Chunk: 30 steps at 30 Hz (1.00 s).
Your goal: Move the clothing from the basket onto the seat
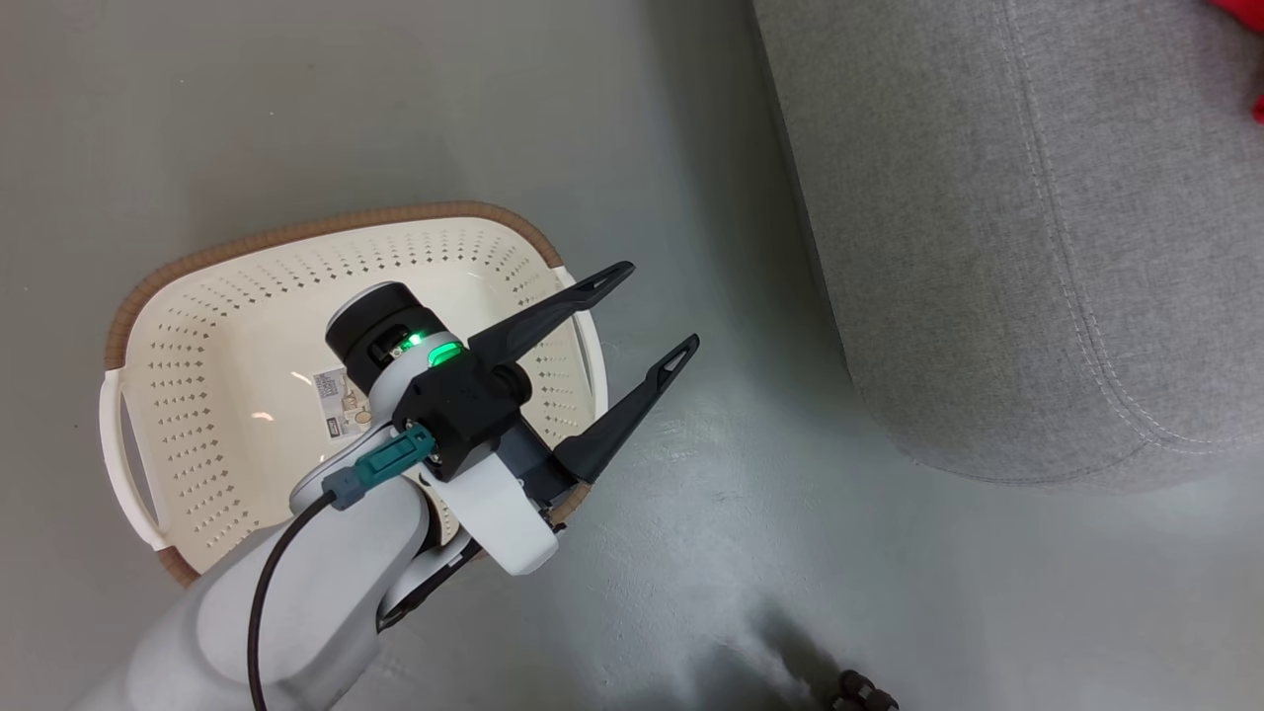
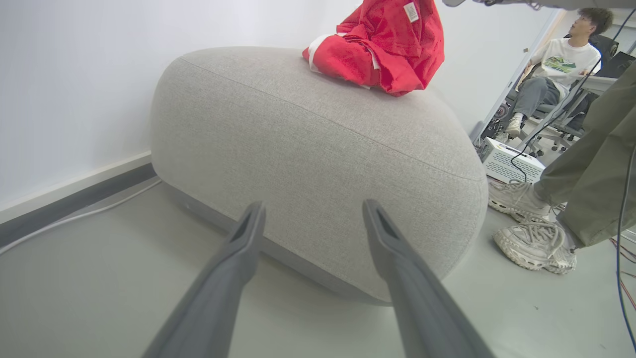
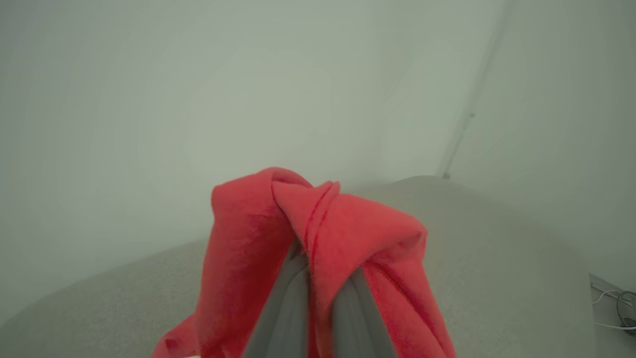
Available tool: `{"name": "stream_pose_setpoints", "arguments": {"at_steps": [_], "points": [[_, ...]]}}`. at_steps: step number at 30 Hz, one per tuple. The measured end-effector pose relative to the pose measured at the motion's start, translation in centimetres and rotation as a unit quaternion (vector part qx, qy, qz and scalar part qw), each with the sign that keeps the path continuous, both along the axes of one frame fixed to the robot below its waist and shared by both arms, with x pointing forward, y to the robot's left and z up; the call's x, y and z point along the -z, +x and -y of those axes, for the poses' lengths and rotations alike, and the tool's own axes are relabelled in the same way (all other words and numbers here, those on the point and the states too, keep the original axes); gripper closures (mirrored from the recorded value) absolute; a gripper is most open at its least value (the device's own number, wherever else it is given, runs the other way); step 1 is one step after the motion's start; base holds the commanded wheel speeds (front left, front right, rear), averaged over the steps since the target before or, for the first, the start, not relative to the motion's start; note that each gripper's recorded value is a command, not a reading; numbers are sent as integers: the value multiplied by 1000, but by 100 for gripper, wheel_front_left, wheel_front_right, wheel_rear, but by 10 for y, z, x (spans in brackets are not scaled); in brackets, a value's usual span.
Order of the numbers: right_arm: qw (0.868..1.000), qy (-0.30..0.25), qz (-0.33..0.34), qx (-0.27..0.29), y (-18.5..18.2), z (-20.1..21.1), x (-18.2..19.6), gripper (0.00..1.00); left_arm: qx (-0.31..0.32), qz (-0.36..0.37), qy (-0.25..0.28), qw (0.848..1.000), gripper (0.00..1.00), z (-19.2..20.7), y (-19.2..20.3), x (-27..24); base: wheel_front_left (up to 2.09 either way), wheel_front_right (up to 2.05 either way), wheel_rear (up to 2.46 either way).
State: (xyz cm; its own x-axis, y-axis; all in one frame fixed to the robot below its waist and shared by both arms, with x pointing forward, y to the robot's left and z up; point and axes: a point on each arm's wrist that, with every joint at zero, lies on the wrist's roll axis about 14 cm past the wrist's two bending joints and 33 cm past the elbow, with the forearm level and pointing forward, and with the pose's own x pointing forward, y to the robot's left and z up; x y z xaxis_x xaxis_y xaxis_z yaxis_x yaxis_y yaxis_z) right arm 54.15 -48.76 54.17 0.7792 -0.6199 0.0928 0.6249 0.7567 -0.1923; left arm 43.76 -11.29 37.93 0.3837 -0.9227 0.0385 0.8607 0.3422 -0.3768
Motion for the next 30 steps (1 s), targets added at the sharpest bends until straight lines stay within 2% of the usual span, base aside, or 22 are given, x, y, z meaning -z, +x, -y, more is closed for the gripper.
{"name": "stream_pose_setpoints", "arguments": {"at_steps": [6, 9, 10, 11, 12, 20, 30], "points": [[992, 111, -61, -26, 10, -36, 79, 100, -6, -6, 9, 1000, 0, -4, 1, 6, 0, 0, 0], [988, 131, -76, -34, 7, -44, 95, 100, -7, -6, 10, 1000, 0, -5, 1, 5, 0, 0, 0], [987, 135, -81, -38, 6, -47, 99, 72, -9, -7, 9, 1000, 0, -5, 1, 4, 0, 0, 0], [986, 139, -83, -41, 4, -51, 103, 26, -10, -6, 8, 1000, 0, -5, 1, 2, 0, 0, 0], [985, 142, -86, -45, 2, -54, 107, 0, -11, -5, 7, 1000, 0, -4, 1, -1, 0, 0, 0], [976, 151, -124, -93, -19, -91, 135, 0, -28, 11, -1, 1000, 0, -6, 5, -25, 0, 0, 0], [970, 135, -98, -176, -33, -139, 119, 0, -76, 22, -7, 997, 0, -20, 5, -56, 0, 0, 0]]}}
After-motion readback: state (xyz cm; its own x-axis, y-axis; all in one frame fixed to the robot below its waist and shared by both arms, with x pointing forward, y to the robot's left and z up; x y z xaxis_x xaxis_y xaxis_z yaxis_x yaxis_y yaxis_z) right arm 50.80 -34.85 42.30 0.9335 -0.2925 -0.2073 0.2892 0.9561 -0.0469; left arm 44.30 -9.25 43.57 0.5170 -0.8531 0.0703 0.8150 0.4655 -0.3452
